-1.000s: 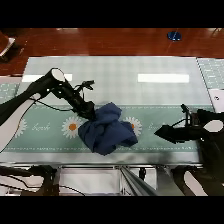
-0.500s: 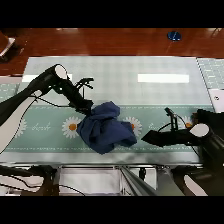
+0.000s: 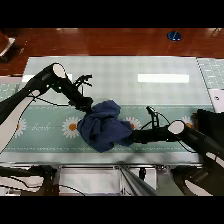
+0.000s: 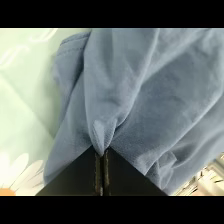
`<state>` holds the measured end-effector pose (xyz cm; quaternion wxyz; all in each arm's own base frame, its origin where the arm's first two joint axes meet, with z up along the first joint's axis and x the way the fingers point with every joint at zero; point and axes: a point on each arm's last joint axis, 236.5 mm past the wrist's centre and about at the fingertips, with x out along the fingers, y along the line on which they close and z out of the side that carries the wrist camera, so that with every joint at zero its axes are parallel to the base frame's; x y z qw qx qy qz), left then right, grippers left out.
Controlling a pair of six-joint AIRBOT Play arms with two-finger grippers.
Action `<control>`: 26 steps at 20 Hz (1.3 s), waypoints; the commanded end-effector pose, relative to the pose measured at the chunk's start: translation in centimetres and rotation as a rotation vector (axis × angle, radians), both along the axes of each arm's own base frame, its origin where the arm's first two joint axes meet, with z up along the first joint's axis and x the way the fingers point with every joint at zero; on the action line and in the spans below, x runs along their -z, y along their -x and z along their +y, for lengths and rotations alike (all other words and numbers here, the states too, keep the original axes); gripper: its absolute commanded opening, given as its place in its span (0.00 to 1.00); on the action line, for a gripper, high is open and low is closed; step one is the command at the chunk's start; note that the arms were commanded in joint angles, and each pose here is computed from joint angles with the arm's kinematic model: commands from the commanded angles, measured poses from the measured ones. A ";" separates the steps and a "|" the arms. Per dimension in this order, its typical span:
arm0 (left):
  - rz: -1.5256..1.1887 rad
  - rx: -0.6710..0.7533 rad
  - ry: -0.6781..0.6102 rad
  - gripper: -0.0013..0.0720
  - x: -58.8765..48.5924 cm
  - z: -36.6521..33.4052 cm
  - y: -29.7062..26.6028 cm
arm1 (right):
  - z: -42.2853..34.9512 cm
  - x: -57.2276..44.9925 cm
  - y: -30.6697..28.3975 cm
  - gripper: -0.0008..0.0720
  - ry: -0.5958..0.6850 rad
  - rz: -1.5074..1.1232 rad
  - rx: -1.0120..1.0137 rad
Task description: Fold the shirts.
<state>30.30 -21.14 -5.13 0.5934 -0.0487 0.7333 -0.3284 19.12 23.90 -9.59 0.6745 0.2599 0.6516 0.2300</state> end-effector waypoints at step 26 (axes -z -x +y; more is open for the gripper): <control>-1.107 -0.420 0.197 0.04 -33.9 9.4 10.9 | -13.4 -44.6 0.4 0.04 0.354 -0.982 -0.091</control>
